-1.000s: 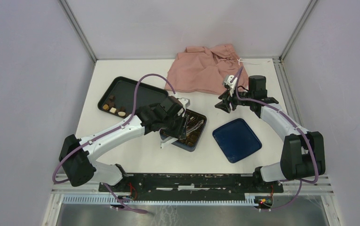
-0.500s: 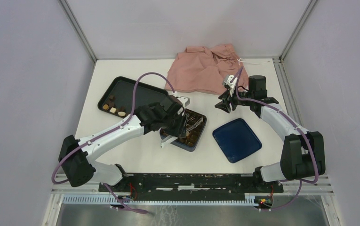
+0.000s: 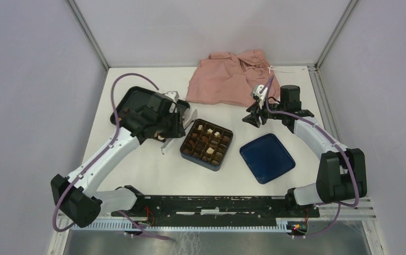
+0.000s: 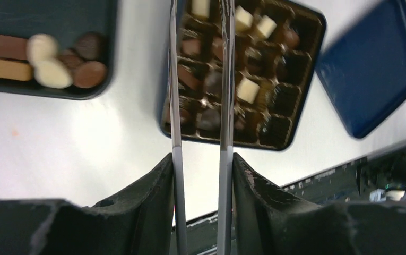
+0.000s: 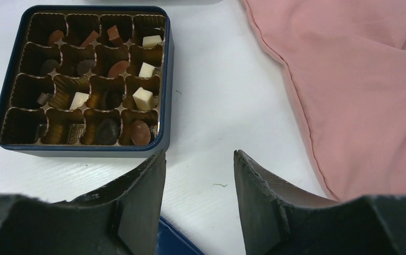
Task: Pack the chocolate
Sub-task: Place the fake chocolate in the packing box, then pick up the fake chocolate from the plate.
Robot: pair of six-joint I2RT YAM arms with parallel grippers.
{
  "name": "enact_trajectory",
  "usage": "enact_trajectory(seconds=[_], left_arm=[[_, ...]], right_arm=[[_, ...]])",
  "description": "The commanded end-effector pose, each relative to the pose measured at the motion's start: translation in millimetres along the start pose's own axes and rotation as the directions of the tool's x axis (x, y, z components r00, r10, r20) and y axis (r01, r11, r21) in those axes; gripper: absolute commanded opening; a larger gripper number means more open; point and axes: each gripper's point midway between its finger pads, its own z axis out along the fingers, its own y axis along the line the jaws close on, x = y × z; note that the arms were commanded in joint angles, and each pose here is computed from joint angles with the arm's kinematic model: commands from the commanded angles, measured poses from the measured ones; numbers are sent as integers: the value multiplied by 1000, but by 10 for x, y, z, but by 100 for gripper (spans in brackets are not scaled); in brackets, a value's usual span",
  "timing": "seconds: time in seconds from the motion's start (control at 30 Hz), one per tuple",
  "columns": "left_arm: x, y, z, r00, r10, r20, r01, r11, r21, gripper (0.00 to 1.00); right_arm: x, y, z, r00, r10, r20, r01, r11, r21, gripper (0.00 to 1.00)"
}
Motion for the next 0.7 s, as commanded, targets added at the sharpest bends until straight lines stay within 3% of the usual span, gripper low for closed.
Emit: enact_trajectory(seconds=[0.0, 0.27, 0.43, 0.67], left_arm=[[-343, 432, -318, 989, -51, 140, 61, 996, -67, 45], [-388, 1183, -384, 977, -132, 166, 170, 956, -239, 45], [-296, 1651, -386, 976, -155, 153, 206, 887, -414, 45], [-274, 1922, -332, 983, -143, 117, 184, 831, -525, 45]], right_arm=[[-168, -7, -36, 998, -45, 39, 45, 999, -7, 56], [-178, 3, -40, 998, -43, 43, 44, 999, -10, 56], [-186, 5, -42, 998, -44, 45, 45, 999, -12, 56], [-185, 13, -40, 998, -42, 45, 43, 999, -16, 56]])
